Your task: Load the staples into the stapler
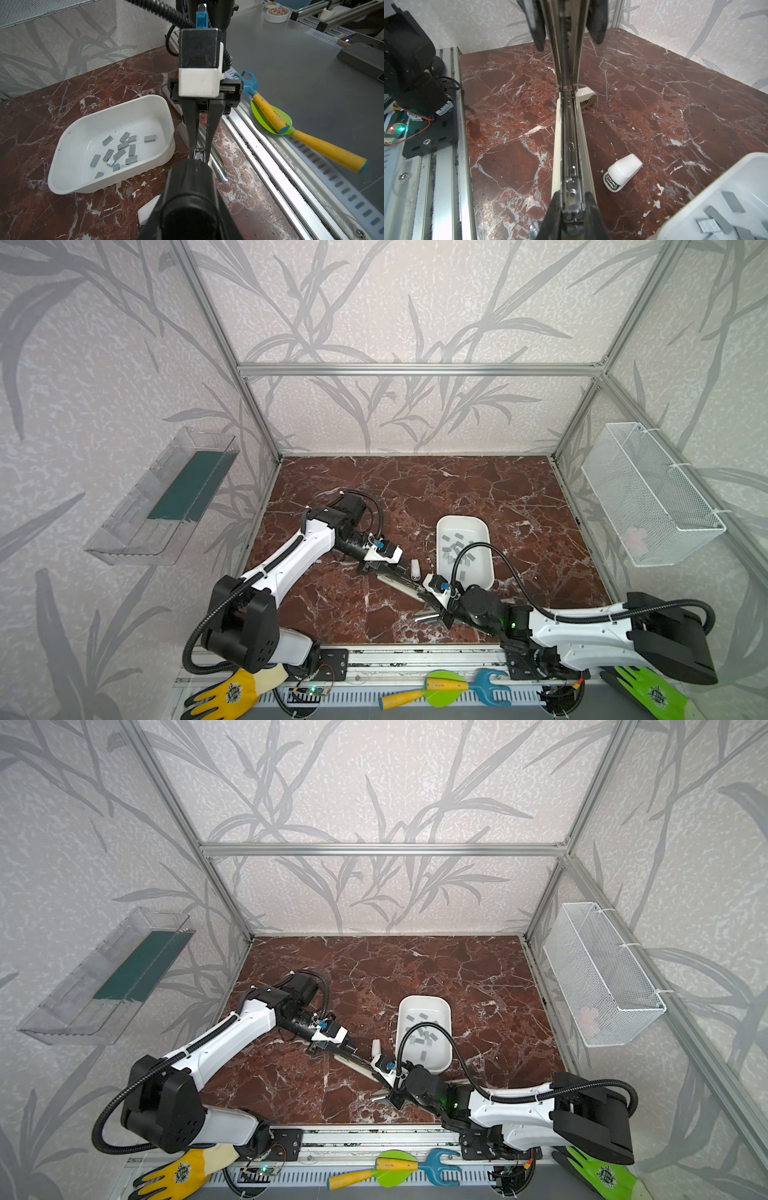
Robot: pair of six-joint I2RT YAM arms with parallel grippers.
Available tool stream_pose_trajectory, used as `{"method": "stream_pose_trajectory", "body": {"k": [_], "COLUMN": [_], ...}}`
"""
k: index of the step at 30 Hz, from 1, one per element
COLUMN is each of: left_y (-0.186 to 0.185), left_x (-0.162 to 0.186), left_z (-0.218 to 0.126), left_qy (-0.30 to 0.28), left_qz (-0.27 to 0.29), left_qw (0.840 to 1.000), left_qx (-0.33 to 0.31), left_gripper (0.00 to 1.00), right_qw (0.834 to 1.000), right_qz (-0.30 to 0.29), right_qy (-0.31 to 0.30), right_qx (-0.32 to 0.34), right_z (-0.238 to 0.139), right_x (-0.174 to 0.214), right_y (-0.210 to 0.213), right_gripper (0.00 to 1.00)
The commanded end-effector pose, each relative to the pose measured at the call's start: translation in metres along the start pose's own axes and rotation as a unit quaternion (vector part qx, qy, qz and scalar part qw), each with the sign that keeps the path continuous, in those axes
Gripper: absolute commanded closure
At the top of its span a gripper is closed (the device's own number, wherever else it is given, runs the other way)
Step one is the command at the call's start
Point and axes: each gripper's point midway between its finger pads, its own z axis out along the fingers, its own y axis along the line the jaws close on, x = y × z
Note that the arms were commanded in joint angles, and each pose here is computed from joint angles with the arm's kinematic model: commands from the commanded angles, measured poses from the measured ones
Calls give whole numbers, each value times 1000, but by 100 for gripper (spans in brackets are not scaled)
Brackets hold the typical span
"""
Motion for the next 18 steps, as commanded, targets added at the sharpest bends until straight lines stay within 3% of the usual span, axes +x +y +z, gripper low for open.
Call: {"method": "stream_pose_trajectory", "body": {"k": [1, 7, 11, 18], "left_y": [18, 51, 75, 77], "left_x": [-14, 8, 16, 28], "left_z": [-15, -32, -49, -63], "left_qy": [-11, 0, -27, -62], "left_qz": [56, 49, 38, -4], "left_qw": [998, 989, 977, 981], "left_qx": [-41, -137, -207, -182], "left_gripper": [100, 100, 100, 100], "right_qw": [998, 997, 997, 998], "right_qz": [11, 9, 19, 30], "right_qy": [64, 54, 48, 32], "right_qx": [21, 45, 51, 48], "right_z": [0, 3, 9, 22], "right_x": [41, 42, 45, 49], "right_y": [-5, 1, 5, 9], "right_gripper": [100, 100, 100, 100]}}
